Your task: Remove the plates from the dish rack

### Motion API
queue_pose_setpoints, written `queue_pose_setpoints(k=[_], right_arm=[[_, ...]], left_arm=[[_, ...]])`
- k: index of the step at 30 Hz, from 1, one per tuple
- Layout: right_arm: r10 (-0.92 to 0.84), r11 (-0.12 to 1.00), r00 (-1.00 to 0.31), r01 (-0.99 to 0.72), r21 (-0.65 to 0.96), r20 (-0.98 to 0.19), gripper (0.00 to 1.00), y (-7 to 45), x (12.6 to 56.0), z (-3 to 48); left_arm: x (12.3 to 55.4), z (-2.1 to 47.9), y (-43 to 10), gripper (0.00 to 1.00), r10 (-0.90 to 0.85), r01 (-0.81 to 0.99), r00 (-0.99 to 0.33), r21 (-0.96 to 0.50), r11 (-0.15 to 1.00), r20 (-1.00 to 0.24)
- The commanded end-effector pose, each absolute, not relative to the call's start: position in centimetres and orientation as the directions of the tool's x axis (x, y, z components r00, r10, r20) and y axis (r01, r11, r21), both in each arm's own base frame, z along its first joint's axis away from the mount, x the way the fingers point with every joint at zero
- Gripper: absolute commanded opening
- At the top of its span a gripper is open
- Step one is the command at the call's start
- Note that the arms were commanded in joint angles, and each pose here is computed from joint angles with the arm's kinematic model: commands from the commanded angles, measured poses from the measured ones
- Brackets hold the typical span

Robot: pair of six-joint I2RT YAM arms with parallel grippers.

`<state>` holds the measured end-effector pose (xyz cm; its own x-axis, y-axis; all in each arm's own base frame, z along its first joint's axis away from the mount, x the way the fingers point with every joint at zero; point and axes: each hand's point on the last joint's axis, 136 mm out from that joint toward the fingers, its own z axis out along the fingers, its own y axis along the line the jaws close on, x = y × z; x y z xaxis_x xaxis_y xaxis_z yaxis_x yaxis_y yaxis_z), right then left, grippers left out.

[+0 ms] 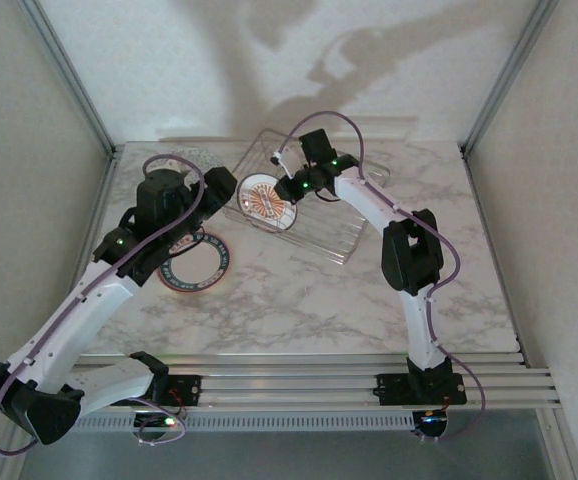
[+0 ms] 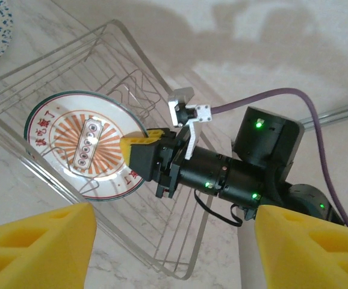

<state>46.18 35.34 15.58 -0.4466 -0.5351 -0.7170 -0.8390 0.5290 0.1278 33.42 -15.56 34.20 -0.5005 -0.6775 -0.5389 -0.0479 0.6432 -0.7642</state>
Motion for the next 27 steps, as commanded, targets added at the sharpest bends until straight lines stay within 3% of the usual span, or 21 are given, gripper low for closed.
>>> queue_pose_setpoints(k=[1,15,27], right_arm=[[-0.506,0.523,-0.405,-0.846,0.102,-0.761,0.00,35.8,45.7,19.8],[-0.429,0.600,-0.334,-0.800,0.011,-0.839,0.00,33.0,45.5,27.8],[-0.073,0.640,-0.416,-0.716,0.277,-0.906,0.00,26.9,40.2,35.9]], left_arm=[[33.0,33.5,-15.2,0.70,-0.671,-0.063,-0.495,-0.748,0.661,-0.552],[33.1,32.8,-15.7,0.71,-0.658,-0.044,-0.511,-0.748,0.662,-0.552],[35.3,33.2,-20.4,0.71,-0.599,0.099,-0.599,-0.792,0.602,-0.531]])
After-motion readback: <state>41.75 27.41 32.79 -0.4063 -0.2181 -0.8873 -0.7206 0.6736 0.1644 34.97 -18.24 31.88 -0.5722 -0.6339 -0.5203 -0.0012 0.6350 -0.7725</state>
